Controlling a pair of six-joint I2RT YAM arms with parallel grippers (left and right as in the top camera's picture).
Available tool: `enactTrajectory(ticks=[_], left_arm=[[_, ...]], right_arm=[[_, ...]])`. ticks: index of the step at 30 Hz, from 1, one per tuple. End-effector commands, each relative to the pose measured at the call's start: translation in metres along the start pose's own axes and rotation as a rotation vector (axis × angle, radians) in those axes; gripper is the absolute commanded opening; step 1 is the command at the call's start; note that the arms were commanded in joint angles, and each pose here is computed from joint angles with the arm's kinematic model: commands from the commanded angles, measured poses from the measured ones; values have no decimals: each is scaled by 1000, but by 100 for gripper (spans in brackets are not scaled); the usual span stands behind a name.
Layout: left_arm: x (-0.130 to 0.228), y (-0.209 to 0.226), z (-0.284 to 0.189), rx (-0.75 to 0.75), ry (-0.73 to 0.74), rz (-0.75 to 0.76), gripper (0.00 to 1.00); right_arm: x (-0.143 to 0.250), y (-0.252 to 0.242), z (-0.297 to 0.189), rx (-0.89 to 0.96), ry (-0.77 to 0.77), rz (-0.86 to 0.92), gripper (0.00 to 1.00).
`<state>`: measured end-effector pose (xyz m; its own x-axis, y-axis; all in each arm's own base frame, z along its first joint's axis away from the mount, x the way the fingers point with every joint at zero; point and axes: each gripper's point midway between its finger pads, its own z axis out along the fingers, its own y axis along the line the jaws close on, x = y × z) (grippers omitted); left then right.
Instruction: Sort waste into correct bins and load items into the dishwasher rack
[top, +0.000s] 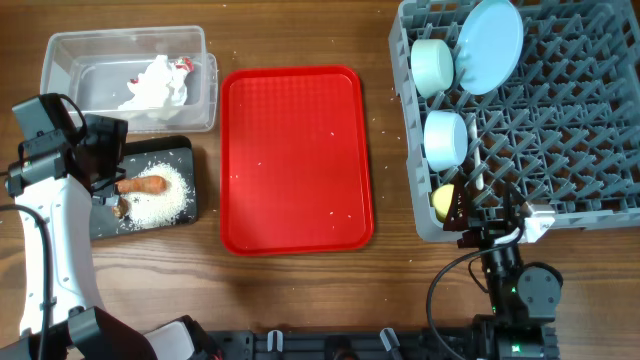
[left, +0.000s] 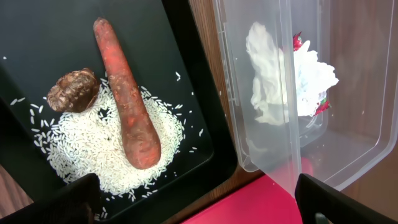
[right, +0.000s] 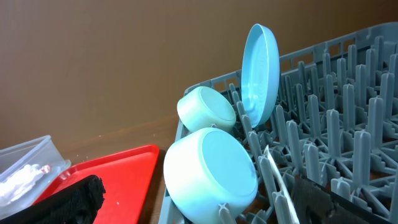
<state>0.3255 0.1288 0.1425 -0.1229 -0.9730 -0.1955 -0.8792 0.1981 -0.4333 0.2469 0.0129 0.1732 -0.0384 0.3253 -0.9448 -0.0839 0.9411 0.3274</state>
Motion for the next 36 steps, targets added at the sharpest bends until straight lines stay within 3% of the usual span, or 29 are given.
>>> enactTrajectory(ticks=[1,7,9,13,19,24,36], left_arm=[[-2,-3,-3,12,-8,12,100],[-20,-11,-55,71,-214,45,100],[-21,-11,-94,79,-385,96,100],[23,3,-123,180,-471,216,100],[53,45,-104,389,-511,237,100],[75,29,-101,714,-626,450,100],[122,25,-97,860,-669,911,100]], right_arm=[[-4,1,-1,-2,-20,9,100],[-4,1,-1,-2,-20,9,100],[-4,1,-1,-2,-20,9,100],[-4,1,-1,-2,-20,9,100],[-4,1,-1,-2,-20,9,100],[-3,1,-1,-1,-17,9,100],[-3,1,-1,-1,-17,9,100]])
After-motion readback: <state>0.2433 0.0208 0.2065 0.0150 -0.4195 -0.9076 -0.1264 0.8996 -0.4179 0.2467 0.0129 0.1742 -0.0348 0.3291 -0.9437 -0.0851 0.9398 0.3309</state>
